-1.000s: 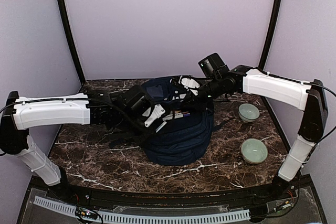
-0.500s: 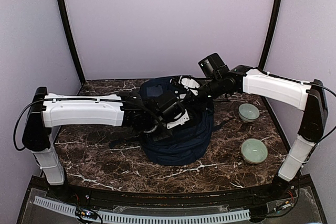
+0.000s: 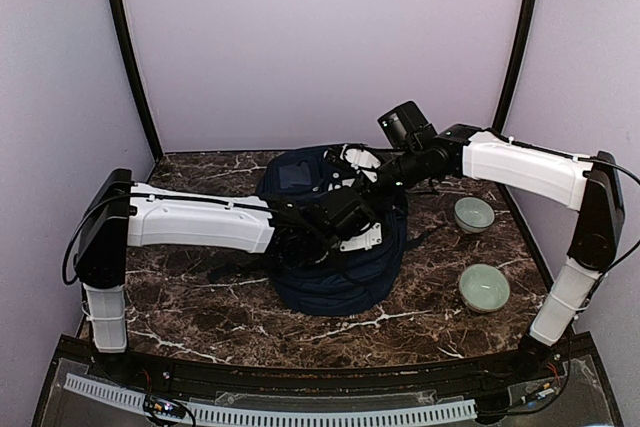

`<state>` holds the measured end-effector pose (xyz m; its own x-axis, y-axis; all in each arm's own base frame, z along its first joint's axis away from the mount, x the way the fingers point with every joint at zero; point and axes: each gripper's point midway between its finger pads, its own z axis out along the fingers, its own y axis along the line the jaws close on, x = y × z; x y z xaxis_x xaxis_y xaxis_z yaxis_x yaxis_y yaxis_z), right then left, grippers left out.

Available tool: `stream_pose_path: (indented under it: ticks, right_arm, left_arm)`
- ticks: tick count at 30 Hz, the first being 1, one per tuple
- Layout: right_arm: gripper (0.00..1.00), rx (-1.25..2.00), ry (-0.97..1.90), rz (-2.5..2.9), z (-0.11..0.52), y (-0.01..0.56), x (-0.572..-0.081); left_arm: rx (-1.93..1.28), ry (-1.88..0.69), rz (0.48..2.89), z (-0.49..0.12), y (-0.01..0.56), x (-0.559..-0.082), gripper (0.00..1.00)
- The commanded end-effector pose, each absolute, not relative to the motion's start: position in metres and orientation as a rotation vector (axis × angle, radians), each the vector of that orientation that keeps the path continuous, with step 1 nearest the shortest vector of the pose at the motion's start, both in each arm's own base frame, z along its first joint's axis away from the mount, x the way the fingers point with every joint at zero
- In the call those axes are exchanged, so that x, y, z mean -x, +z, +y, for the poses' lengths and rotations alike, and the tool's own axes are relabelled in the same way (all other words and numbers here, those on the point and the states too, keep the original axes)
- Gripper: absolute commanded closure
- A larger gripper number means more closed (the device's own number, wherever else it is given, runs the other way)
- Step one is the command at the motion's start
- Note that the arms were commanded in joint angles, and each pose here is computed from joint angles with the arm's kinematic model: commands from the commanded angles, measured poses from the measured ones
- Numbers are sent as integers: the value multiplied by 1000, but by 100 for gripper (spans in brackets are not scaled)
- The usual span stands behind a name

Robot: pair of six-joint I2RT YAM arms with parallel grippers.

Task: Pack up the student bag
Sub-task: Place the pen in the upper front pocket of the bag.

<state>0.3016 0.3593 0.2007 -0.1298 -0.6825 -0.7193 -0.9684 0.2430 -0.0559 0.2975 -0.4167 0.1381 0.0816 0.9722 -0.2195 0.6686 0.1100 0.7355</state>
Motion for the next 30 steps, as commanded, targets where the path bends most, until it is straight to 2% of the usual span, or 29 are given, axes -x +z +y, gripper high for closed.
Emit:
stream_pose_path:
  ticks: [1,17,23,30]
  right_arm:
    - [100,1484,632,1798,367,226,-298]
    - [100,1483,621,1804,367,223,-299]
    - [100,1485,619,1809,367,220,-300]
    - [100,1485,614,1810,367,220,-300]
  left_arm:
    - [-1579,523,1605,-426,158,-319,100]
    - [-1571,483,1640,-420,139,-343,100]
    - [-1554,477,1647,-421,141,-344,95]
    - [-1536,495,1655,-418,144,-346,80]
